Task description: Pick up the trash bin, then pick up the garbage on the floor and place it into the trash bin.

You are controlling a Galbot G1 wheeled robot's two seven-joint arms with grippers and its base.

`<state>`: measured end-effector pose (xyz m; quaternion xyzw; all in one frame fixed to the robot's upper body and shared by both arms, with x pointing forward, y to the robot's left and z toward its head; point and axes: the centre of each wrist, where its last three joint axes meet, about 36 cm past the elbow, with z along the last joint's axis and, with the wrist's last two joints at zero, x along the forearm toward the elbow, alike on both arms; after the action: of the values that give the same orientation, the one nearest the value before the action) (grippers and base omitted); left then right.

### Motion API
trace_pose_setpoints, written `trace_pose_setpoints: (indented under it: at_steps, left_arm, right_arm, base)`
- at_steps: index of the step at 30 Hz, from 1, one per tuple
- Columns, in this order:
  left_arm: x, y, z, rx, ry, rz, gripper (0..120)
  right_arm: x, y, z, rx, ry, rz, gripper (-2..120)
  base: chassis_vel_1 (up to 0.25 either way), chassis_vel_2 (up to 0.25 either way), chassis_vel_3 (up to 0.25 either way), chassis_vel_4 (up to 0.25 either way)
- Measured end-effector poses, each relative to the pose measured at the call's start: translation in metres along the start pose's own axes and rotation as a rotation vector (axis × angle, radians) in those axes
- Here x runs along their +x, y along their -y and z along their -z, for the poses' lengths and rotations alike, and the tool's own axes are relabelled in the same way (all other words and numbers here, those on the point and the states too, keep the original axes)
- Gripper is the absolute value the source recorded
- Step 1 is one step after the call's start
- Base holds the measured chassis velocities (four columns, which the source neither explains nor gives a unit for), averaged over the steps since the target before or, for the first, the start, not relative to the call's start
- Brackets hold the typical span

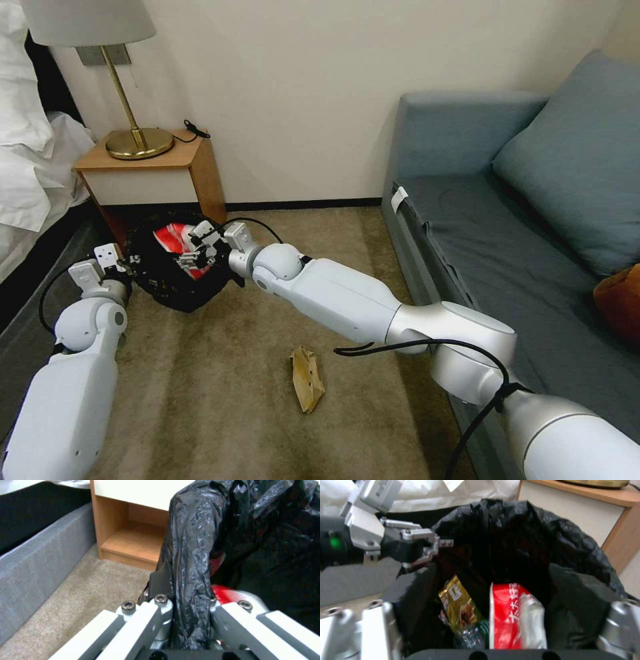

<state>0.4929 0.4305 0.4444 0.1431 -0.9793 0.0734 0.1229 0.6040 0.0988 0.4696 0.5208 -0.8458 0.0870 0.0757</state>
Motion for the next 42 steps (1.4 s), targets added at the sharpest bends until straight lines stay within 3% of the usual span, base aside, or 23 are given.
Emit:
trace_pose_setpoints:
  at_steps: [3, 8, 10, 14, 16, 19, 27, 35, 42]
  left_arm:
    - [0.0, -0.003, 0.0, 0.0, 0.001, 0.005, 3]
    - [-0.001, -0.013, 0.0, -0.008, 0.014, 0.03, 3]
    - [-0.005, -0.031, 0.004, -0.026, 0.031, 0.069, 3]
    - [-0.007, -0.044, 0.006, -0.038, 0.037, 0.089, 3]
    - [-0.008, -0.061, 0.007, -0.05, 0.037, 0.109, 3]
    - [-0.007, -0.068, 0.008, -0.054, 0.033, 0.118, 3]
    - [-0.006, -0.074, 0.007, -0.061, 0.024, 0.119, 3]
    - [-0.008, -0.075, -0.001, -0.063, 0.004, 0.115, 3]
    - [-0.005, -0.081, -0.012, -0.077, -0.027, 0.125, 3]
  right_arm:
    - [0.0, 0.001, -0.001, 0.006, -0.01, -0.001, 99]
    - [-0.001, 0.002, 0.001, 0.026, -0.033, -0.015, 100]
    - [-0.003, 0.001, 0.01, 0.052, -0.089, -0.028, 100]
    - [-0.004, -0.001, 0.014, 0.06, -0.16, -0.058, 100]
    - [-0.003, -0.004, 0.014, 0.055, -0.291, -0.106, 100]
    - [0.005, 0.003, 0.004, 0.04, -0.369, -0.145, 100]
    - [0.04, 0.013, -0.039, 0.003, -0.603, -0.307, 100]
    - [0.067, -0.021, -0.077, -0.057, -0.788, -0.342, 100]
    - [0.077, -0.039, -0.093, -0.1, -0.841, -0.345, 100]
  base:
    - [0.0, 0.0, 0.0, 0.0]
    - [0.0, 0.0, 0.0, 0.0]
    - [0.0, 0.0, 0.0, 0.0]
    - [0.0, 0.0, 0.0, 0.0]
    - [0.0, 0.0, 0.0, 0.0]
    - [0.0, 0.0, 0.0, 0.0]
    - [0.0, 0.0, 0.0, 0.0]
    - [0.0, 0.0, 0.0, 0.0]
    - [0.0, 0.0, 0.0, 0.0]
